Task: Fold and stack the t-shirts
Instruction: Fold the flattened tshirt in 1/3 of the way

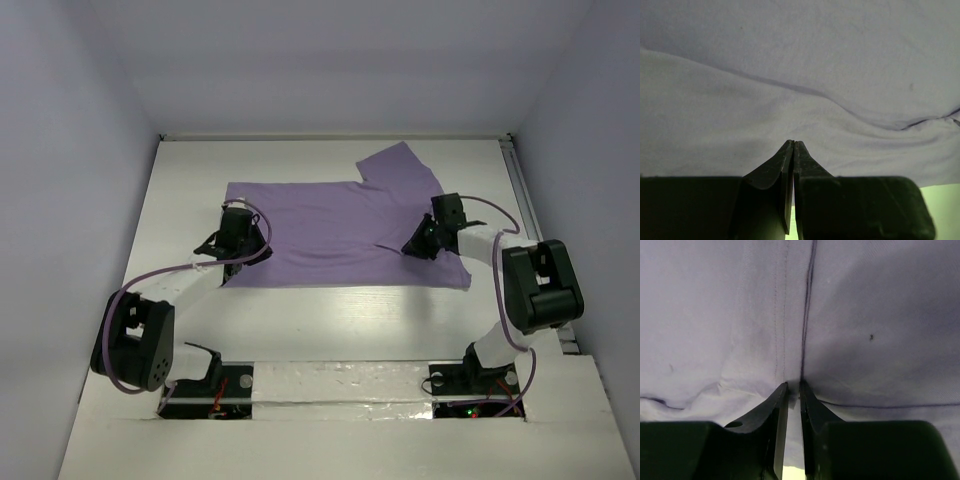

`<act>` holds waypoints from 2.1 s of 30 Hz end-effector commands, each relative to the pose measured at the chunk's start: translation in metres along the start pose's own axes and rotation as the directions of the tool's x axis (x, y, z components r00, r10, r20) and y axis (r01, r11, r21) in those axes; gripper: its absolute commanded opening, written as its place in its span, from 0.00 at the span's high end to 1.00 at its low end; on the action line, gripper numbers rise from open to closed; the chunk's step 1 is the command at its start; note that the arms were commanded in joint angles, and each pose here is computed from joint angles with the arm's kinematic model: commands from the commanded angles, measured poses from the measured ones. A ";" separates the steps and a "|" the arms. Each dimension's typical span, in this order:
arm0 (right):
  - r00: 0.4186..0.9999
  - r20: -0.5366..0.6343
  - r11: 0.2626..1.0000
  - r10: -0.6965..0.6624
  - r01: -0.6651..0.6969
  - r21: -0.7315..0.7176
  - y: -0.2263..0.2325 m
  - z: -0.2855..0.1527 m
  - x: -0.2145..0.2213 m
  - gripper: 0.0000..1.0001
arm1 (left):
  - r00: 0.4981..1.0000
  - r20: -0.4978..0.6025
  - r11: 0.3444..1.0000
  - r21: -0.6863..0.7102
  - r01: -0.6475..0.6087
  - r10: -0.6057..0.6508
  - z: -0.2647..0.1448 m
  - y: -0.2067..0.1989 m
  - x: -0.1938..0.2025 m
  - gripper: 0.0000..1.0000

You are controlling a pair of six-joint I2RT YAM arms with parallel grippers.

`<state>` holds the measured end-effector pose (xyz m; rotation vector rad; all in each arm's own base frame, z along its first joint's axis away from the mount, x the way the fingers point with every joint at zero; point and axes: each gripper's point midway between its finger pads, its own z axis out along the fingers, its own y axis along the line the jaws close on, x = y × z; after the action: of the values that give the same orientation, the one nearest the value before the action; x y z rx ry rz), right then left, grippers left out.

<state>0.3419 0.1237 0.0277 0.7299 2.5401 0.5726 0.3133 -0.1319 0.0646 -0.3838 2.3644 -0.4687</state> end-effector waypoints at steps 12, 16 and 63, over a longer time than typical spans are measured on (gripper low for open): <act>0.990 0.099 0.994 -0.099 0.103 -0.032 0.051 -0.008 -0.036 1.00 | 1.000 0.014 1.000 0.006 -0.009 0.009 0.001 0.001 0.000 1.00; 0.981 0.112 0.986 -0.157 0.162 -0.039 0.077 -0.002 -0.049 1.00 | 1.000 0.006 1.000 0.006 -0.009 0.009 0.000 0.003 0.004 1.00; 0.972 -0.171 0.978 -0.162 0.181 0.106 -0.056 -0.061 0.122 1.00 | 0.880 -0.424 0.974 -0.035 0.223 -0.217 -0.026 0.016 0.122 1.00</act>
<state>0.2317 0.1445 0.0202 0.4779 2.6607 0.4918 0.2433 -0.1647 0.0177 -0.5103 2.6257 -0.7496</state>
